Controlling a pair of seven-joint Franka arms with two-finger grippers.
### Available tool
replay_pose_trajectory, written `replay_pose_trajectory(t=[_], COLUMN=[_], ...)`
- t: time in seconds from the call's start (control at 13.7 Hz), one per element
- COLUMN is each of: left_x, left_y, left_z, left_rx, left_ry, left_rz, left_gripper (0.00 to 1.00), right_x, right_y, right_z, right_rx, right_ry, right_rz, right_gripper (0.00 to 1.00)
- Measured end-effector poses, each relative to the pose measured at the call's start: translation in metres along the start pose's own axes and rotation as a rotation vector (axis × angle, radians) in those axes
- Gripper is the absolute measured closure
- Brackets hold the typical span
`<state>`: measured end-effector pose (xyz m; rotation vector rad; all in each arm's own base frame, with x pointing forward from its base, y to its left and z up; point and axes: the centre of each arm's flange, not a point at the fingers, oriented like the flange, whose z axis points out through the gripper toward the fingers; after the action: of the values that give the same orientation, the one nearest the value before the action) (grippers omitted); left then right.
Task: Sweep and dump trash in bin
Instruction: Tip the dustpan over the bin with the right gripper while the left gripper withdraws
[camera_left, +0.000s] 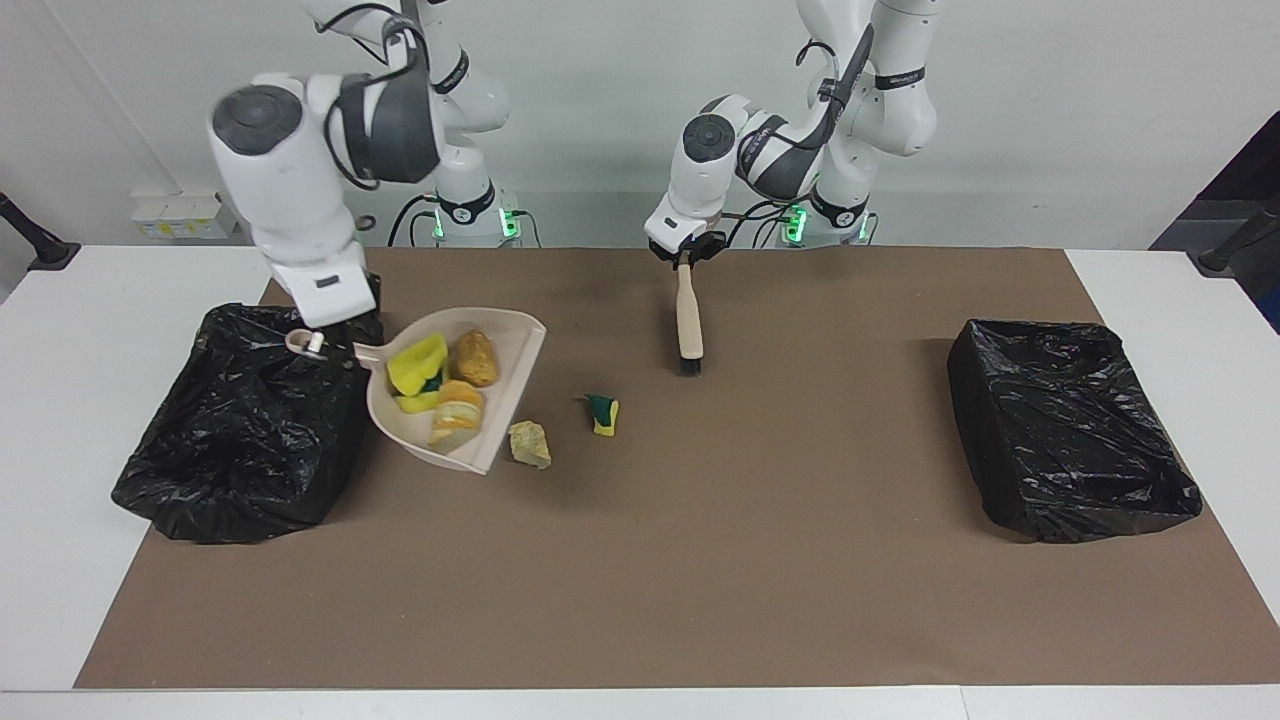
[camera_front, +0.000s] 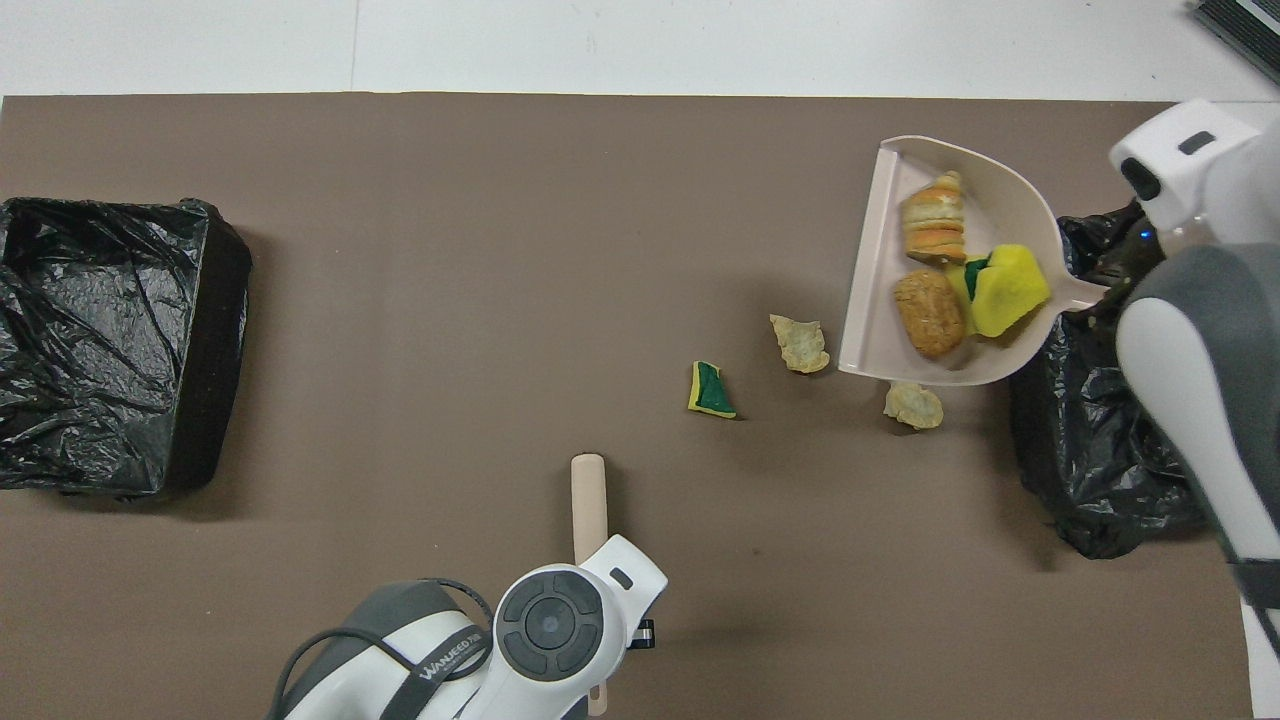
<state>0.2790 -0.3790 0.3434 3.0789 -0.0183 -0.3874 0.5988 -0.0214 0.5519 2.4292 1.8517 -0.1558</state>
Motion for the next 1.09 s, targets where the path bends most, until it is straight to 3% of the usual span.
replay_pose_trajectory(t=[0.22, 0.29, 0.44, 0.58, 0.73, 0.95, 1.09], left_x=[0.001, 0.001, 0.007, 0.026, 0.052, 0.098, 0.123], left_y=[0.000, -0.001, -0.005, -0.019, -0.040, -0.090, -0.133], left_z=[0.002, 0.002, 0.000, -0.009, -0.023, -0.050, -0.063], left_rx=[-0.007, -0.008, -0.013, -0.030, -0.044, -0.050, -0.027], left_ry=[0.003, 0.003, 0.003, 0.006, 0.008, 0.030, 0.035], left_rz=[-0.011, -0.019, -0.061, -0.114, -0.166, -0.159, -0.129], left_gripper=[0.74, 0.67, 0.44, 0.19, 0.00, 0.00, 0.00], right_x=[-0.100, -0.131, -0.174, -0.189, -0.200, -0.219, -0.214], right_y=[0.012, 0.013, 0.011, 0.006, -0.001, -0.015, -0.023], right_z=[0.011, 0.016, 0.021, 0.025, 0.034, 0.064, 0.079], right_rx=[0.022, 0.030, 0.035, 0.008, -0.034, -0.047, -0.046], right_ry=[-0.007, -0.023, -0.128, -0.260, -0.373, -0.537, -0.633], right_rz=[0.025, 0.032, 0.026, 0.001, -0.034, -0.087, -0.083], right_gripper=[0.67, 0.67, 0.67, 0.67, 0.67, 0.67, 0.67])
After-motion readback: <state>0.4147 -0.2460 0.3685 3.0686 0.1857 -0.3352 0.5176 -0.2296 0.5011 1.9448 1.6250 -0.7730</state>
